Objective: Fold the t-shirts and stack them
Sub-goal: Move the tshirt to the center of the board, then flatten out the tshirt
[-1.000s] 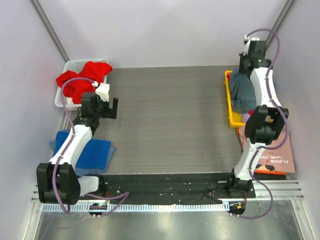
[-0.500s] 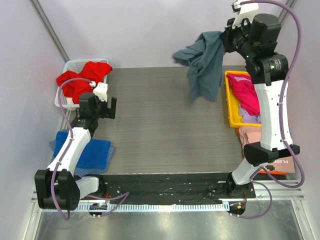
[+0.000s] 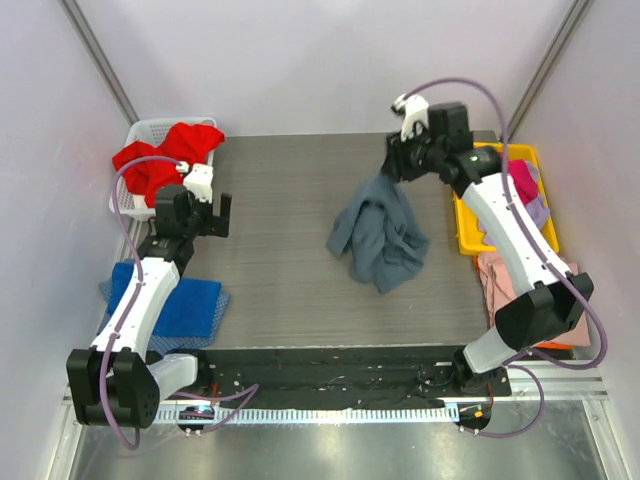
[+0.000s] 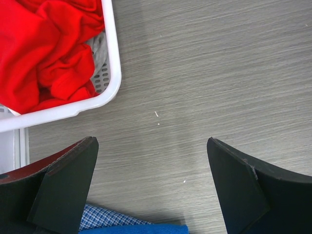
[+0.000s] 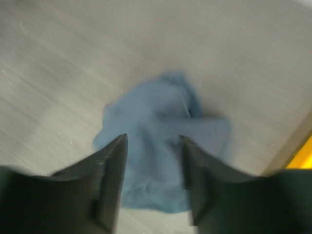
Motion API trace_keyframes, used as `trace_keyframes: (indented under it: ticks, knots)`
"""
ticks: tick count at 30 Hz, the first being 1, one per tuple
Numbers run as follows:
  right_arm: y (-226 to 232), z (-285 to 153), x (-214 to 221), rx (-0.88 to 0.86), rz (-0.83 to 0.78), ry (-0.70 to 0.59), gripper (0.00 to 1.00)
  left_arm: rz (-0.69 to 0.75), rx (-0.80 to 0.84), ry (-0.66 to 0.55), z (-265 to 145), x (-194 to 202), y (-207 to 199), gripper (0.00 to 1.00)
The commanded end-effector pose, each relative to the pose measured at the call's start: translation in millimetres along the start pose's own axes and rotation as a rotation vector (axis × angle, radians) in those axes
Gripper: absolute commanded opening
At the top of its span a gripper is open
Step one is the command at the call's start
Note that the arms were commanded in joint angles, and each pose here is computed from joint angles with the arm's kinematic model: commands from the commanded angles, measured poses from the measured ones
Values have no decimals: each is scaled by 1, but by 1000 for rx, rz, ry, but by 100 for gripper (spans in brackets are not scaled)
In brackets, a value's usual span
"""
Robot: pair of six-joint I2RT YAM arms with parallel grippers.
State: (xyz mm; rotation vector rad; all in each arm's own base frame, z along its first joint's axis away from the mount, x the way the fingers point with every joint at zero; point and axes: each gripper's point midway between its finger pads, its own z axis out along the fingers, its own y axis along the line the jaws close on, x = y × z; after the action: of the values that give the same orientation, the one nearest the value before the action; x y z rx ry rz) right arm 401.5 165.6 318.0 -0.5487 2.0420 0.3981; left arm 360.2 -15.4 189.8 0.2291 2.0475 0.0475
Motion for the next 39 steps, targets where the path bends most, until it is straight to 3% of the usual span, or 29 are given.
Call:
trace_keyframes:
  ticks: [1,3,8,16,23,39]
  knots:
    - [-2,18,46,4,-42,67,67,1,11,-61,-6,-25,-1,100]
    - [-7,19,64,34,-52,102,86,-9,34,-55,-4,-23,-5,100]
    - [-8,14,93,59,-91,174,91,-20,179,-37,-1,-20,-36,100]
    - [-19,-2,177,129,-129,374,84,135,451,84,-4,9,-141,100]
    - [-30,-10,241,187,-162,496,75,220,491,140,18,20,-180,100]
    - [-50,4,264,264,-223,559,63,283,565,108,64,3,-232,100]
